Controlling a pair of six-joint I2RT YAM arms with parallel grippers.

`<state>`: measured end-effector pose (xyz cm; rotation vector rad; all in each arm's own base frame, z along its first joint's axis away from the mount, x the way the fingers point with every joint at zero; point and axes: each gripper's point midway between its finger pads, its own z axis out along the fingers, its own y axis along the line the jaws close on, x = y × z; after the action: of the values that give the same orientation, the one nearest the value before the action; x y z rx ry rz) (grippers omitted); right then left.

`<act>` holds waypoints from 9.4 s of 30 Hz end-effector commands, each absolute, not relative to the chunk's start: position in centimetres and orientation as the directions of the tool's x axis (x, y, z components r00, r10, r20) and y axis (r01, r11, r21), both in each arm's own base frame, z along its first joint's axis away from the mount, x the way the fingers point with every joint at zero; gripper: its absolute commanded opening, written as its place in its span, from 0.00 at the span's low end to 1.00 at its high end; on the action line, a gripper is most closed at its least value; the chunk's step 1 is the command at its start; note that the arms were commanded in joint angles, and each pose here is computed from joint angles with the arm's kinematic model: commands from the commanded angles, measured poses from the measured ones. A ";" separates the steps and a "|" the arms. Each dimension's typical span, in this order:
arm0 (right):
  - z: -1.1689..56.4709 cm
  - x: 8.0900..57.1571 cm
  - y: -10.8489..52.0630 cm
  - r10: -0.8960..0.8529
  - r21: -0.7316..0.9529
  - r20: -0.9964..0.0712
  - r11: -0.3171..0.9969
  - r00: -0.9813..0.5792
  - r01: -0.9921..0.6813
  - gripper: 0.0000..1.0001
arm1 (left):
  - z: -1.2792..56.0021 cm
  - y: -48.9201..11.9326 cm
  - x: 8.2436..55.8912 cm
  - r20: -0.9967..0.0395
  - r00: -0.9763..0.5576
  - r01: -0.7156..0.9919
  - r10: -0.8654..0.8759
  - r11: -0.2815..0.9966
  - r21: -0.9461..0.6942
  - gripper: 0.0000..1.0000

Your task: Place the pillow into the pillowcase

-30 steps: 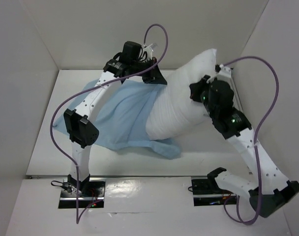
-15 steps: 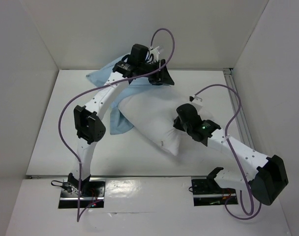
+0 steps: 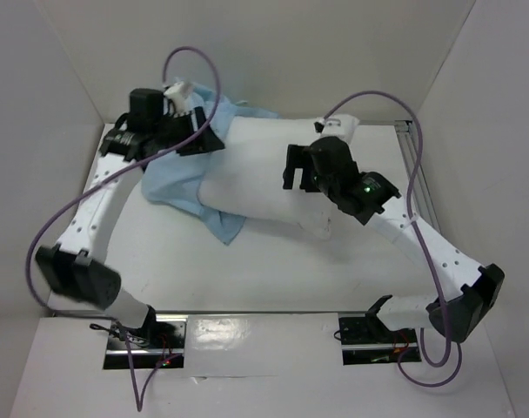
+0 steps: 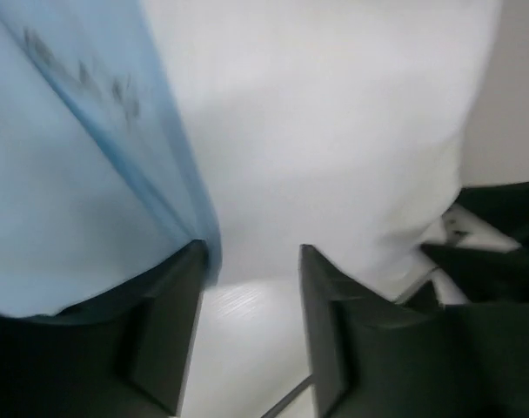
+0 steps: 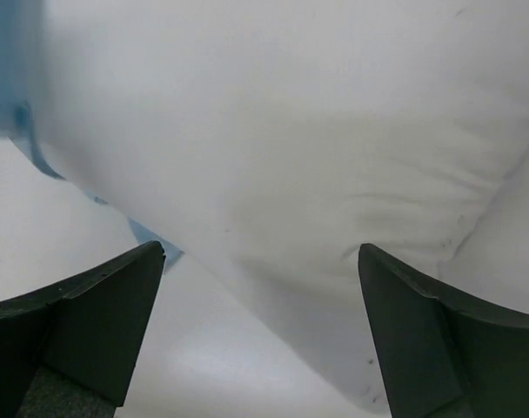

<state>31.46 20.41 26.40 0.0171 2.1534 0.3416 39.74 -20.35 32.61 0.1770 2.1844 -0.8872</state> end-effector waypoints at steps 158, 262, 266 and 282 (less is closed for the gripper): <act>16.4 30.8 22.2 0.468 0.632 -0.619 0.774 -0.631 -0.045 0.00 | 43.0 -41.5 29.4 -0.719 -0.695 0.693 0.006 0.273 -0.667 0.00; 16.2 24.0 21.7 0.077 0.314 -0.675 0.930 -0.734 -0.192 0.94 | 31.0 -26.0 38.0 -0.767 -0.642 0.341 0.024 0.904 -0.258 0.80; 21.4 26.3 16.2 0.262 0.307 -0.781 0.952 -0.567 0.017 1.00 | 27.8 -26.4 41.3 -0.760 -0.641 0.247 0.109 0.966 -0.071 0.82; 17.2 30.9 13.6 0.608 0.822 -0.377 0.567 -0.699 0.050 1.00 | 21.9 -22.6 44.8 -0.686 -0.674 0.038 0.273 0.941 0.337 0.50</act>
<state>29.49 9.57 12.66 0.7997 2.2162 0.8916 44.72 -24.97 20.25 0.2558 2.3251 0.2673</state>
